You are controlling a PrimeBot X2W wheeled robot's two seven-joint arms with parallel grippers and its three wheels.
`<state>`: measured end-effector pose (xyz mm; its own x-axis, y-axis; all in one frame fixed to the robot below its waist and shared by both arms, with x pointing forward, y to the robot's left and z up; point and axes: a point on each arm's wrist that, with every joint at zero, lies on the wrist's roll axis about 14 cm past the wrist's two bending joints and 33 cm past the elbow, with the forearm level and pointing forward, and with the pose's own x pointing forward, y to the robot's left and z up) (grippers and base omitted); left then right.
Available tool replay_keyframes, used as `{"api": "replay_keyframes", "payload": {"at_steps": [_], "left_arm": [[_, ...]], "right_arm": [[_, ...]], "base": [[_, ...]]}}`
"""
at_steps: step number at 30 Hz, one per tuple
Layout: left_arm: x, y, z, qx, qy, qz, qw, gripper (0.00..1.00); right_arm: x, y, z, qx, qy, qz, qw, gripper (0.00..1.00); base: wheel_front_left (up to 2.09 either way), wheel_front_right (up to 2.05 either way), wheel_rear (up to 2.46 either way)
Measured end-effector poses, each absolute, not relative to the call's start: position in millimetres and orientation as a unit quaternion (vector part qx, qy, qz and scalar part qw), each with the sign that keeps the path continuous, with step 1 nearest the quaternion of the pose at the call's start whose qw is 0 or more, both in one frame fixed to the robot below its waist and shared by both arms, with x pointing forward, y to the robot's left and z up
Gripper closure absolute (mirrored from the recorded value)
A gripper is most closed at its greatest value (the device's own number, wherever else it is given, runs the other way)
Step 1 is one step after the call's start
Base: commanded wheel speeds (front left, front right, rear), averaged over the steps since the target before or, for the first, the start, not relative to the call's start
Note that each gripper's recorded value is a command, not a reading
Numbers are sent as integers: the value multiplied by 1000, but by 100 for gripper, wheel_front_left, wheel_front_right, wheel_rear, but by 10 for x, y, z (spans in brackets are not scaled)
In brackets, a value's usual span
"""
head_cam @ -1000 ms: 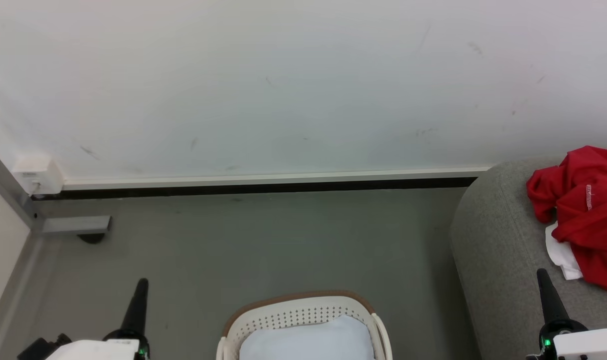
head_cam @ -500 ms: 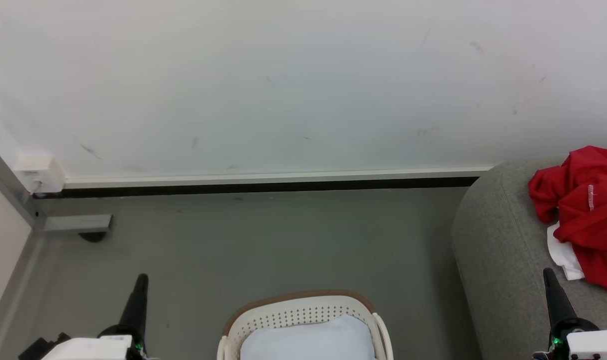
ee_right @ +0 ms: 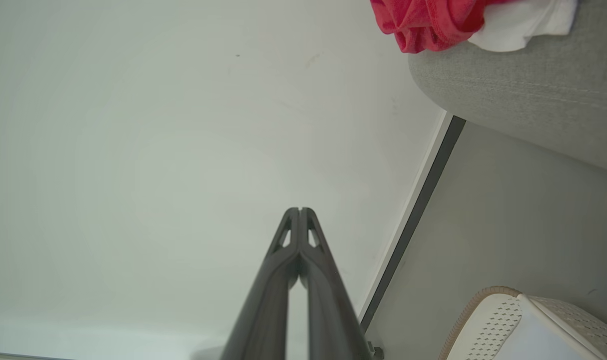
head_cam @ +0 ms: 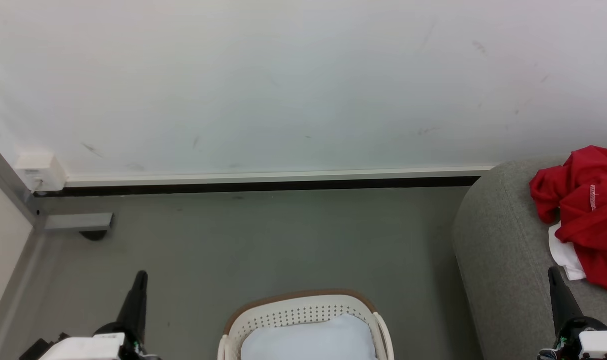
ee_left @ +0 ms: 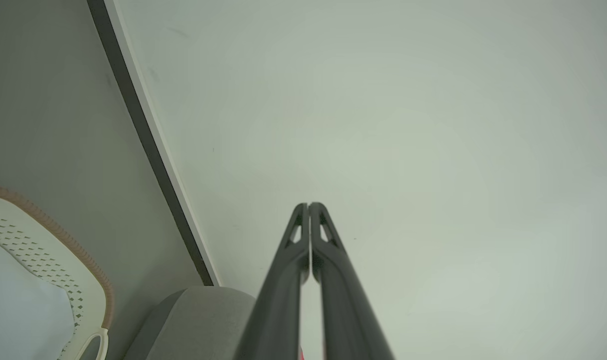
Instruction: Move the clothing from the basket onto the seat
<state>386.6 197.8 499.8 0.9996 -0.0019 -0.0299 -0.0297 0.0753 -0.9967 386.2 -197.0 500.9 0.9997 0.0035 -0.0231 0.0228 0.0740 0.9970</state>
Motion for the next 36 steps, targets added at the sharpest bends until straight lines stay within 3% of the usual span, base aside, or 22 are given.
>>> {"api": "replay_keyframes", "payload": {"at_steps": [12, 36], "left_arm": [[3876, 1995, 5031, -706, 6, 5, 708, 100], [3876, 1996, 5034, -707, 5, 5, 708, 100]], "right_arm": [[3871, -2003, 5034, 707, 4, -4, 707, 100], [3871, -2008, 5038, 708, 3, -4, 706, 100]], "base": [[0, 0, 0], [0, 0, 0]]}}
